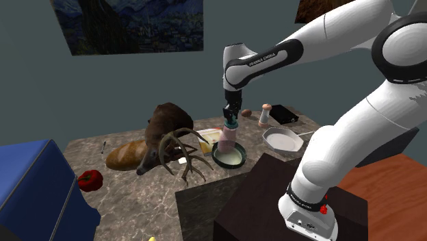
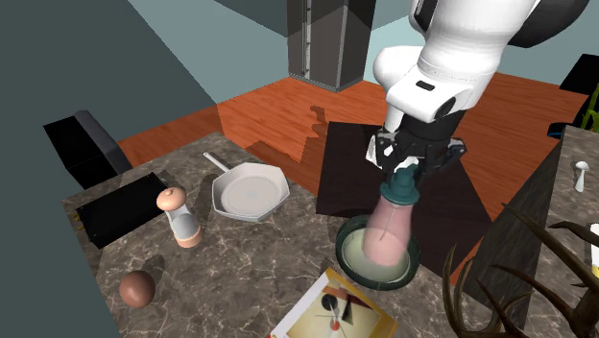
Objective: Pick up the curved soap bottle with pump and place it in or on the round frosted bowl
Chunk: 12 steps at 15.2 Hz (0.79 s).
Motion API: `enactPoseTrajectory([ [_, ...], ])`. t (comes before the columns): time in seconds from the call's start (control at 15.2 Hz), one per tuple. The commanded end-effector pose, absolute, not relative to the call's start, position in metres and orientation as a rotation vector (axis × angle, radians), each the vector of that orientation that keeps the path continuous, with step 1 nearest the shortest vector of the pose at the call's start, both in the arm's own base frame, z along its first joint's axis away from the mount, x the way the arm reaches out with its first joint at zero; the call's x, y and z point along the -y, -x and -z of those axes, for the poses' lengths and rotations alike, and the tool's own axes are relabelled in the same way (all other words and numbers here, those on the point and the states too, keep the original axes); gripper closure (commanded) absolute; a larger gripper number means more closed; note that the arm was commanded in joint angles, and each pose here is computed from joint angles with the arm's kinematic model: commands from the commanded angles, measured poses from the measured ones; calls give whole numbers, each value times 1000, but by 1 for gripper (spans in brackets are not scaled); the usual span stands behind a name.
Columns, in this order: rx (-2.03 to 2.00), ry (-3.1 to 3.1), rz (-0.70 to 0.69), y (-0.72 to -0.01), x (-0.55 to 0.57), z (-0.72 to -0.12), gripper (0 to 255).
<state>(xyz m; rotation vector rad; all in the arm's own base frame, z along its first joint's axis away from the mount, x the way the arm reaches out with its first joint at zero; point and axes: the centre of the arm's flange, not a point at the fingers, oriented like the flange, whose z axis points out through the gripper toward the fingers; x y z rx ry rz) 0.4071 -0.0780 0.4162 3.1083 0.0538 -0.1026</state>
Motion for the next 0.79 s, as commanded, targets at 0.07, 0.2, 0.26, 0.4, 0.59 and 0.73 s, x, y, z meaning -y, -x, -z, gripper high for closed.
enactPoseTrajectory([
  [0.07,-54,-3108,101,-407,78,-415,255],
  [0.2,-54,-3108,101,-407,78,-415,255],
  [0.26,-54,-3108,101,-407,78,-415,255],
  [0.4,-54,-3108,101,-407,78,-415,0],
  [0.59,-54,-3108,101,-407,78,-415,0],
  [0.73,-54,-3108,101,-407,78,-415,0],
])
